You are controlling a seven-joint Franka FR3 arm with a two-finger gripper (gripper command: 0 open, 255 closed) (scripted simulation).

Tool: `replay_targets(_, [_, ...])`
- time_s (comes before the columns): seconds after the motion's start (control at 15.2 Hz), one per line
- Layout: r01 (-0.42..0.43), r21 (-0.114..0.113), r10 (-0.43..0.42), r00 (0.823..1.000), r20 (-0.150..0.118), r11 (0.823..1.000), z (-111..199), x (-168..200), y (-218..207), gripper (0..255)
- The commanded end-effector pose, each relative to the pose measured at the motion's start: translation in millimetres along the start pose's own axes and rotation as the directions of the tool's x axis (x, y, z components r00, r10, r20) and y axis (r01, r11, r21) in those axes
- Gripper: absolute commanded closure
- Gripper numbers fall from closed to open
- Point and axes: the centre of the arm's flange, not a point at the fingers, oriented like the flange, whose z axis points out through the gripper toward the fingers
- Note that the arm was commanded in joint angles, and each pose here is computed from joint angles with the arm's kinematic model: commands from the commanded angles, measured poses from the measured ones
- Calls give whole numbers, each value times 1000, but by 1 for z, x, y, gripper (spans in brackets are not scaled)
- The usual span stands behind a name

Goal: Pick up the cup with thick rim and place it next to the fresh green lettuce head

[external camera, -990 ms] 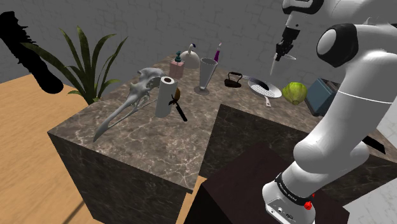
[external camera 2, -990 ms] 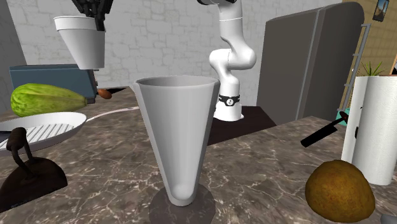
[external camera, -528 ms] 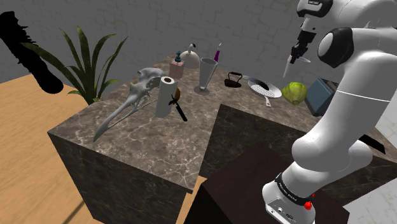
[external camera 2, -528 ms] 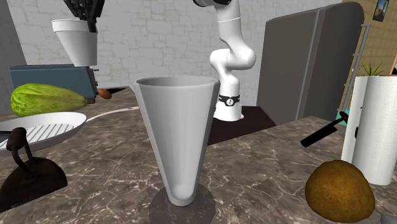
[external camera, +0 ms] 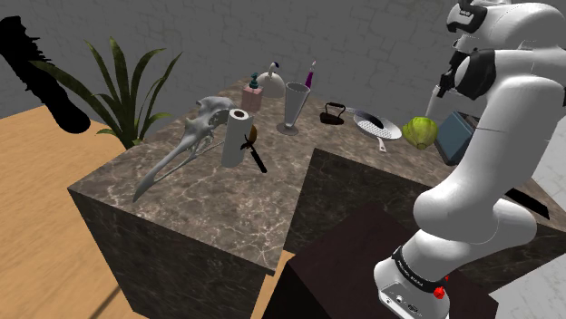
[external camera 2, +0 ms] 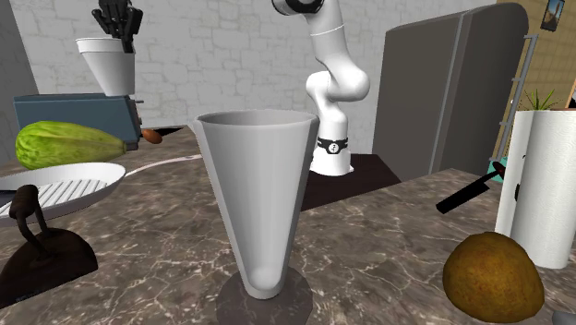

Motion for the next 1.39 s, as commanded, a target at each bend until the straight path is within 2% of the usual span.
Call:
replay_targets(0.0, [2, -1, -2, 1000, -1, 1000, 0, -12, 23, 255])
replay_targets(0.13, [2, -1, -2, 1000, -1, 1000, 1, -25, 43, 255])
replay_targets(1.32, [2, -1, -2, 1000, -1, 1000, 96, -20, 41, 255])
